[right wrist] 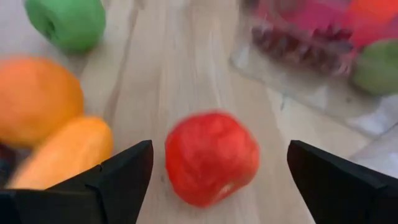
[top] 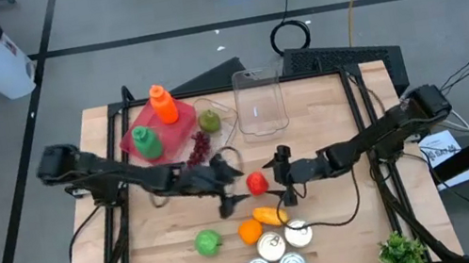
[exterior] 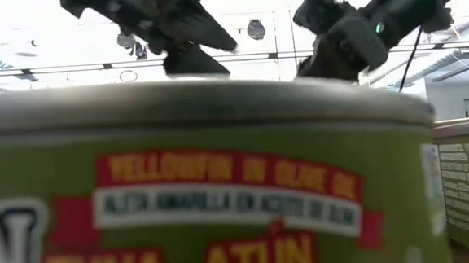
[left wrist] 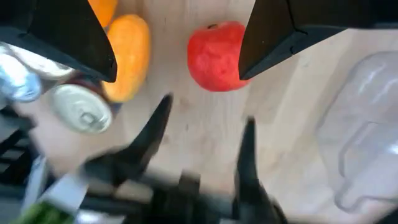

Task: Pick & Place Food Item
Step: Put the red apple into the left transparent bin

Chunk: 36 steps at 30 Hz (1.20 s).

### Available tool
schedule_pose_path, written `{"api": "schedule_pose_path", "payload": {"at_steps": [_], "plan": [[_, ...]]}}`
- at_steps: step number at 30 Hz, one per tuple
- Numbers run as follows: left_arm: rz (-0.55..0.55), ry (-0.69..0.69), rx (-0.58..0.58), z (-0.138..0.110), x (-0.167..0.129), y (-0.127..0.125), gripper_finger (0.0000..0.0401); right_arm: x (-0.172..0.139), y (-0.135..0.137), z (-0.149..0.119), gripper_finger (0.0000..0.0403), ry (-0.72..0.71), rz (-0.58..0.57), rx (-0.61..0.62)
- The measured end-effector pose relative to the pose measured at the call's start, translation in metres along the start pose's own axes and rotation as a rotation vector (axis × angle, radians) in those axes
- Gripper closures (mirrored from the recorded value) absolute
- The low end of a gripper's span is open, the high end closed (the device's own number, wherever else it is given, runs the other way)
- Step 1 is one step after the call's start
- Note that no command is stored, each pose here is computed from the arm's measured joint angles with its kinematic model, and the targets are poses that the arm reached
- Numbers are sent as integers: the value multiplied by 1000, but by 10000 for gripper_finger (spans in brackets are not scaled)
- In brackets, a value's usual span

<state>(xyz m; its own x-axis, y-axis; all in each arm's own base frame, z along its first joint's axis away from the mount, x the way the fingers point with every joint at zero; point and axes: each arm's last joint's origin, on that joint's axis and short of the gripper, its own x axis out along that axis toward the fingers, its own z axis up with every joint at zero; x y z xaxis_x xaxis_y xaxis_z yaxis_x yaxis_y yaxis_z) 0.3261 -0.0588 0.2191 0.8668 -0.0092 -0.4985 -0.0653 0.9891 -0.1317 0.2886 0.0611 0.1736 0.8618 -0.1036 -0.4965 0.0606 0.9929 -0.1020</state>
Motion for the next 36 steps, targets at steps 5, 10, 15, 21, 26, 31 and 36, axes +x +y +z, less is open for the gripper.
{"api": "schedule_pose_path", "payload": {"at_steps": [5, 10, 15, 21, 26, 31, 36], "plan": [[109, 138, 29, 7, 42, 3, 52, -29, -3, 14, 51, -13, 18, 44], [157, 237, 34, 3, 70, 12, 52, -52, -1, 17, 51, -60, 52, 75], [167, 292, -23, -1, 80, 19, 52, -61, 3, 8, 51, -61, 70, 62], [142, 323, -45, -8, 85, 19, 52, -60, 1, 4, 51, -66, 43, 64], [101, 358, -64, -18, 97, 25, 52, -60, 1, 5, 51, -81, 45, 71], [54, 395, -42, -24, 104, 33, 65, -60, 1, 6, 51, -86, 48, 71], [4, 361, 59, -18, 101, 32, 129, -60, 1, 5, 51, -84, 48, 69]]}}
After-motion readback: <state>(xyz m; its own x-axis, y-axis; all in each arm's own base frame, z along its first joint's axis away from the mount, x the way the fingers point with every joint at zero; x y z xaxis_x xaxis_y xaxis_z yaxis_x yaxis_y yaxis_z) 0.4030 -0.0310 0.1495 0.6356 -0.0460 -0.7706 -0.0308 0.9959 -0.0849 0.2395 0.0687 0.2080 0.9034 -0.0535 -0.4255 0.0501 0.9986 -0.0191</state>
